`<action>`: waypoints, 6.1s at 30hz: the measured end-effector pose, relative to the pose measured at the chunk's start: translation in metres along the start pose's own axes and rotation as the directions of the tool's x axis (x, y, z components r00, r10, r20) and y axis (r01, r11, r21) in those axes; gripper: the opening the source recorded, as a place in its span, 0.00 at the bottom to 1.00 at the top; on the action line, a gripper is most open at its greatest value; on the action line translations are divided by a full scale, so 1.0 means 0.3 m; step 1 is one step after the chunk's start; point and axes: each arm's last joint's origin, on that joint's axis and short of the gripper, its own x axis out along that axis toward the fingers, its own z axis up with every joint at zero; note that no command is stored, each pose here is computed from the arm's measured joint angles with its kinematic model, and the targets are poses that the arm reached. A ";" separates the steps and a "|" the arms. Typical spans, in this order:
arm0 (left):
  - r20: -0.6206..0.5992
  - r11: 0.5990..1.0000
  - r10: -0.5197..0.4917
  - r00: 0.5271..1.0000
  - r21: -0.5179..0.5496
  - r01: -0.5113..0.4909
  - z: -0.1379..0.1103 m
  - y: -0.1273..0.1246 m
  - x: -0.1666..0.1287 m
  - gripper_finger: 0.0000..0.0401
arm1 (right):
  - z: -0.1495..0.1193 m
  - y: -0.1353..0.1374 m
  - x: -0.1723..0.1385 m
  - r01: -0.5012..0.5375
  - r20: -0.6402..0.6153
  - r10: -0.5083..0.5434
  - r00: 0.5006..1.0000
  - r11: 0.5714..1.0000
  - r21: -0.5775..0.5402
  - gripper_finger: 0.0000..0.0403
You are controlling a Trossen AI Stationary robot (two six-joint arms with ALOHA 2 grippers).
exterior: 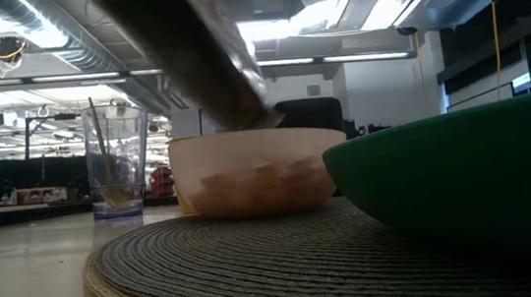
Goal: Arrange a breakfast setting
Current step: Pour the cereal from the cereal box into the pink bowl
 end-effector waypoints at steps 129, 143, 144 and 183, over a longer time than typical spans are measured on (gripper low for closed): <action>-0.007 0.997 0.022 1.000 0.068 -0.022 0.014 -0.005 -0.016 0.06 | -0.117 0.091 0.915 -0.545 -0.306 0.495 0.813 0.832 -0.101 0.15; 0.047 1.000 -0.003 0.999 0.028 0.001 0.016 0.035 -0.011 0.06 | -0.067 0.049 0.744 -0.605 -0.356 0.568 0.742 0.796 0.008 0.15; 0.051 0.999 -0.019 0.999 0.038 0.017 0.030 0.037 0.001 0.06 | -0.062 0.044 0.735 -0.601 -0.351 0.564 0.747 0.799 0.005 0.15; 0.134 0.978 -0.090 0.987 -0.174 0.112 -0.091 -0.009 0.008 0.06 | 0.024 -0.033 0.297 -0.424 -0.179 0.443 0.879 0.896 0.132 0.15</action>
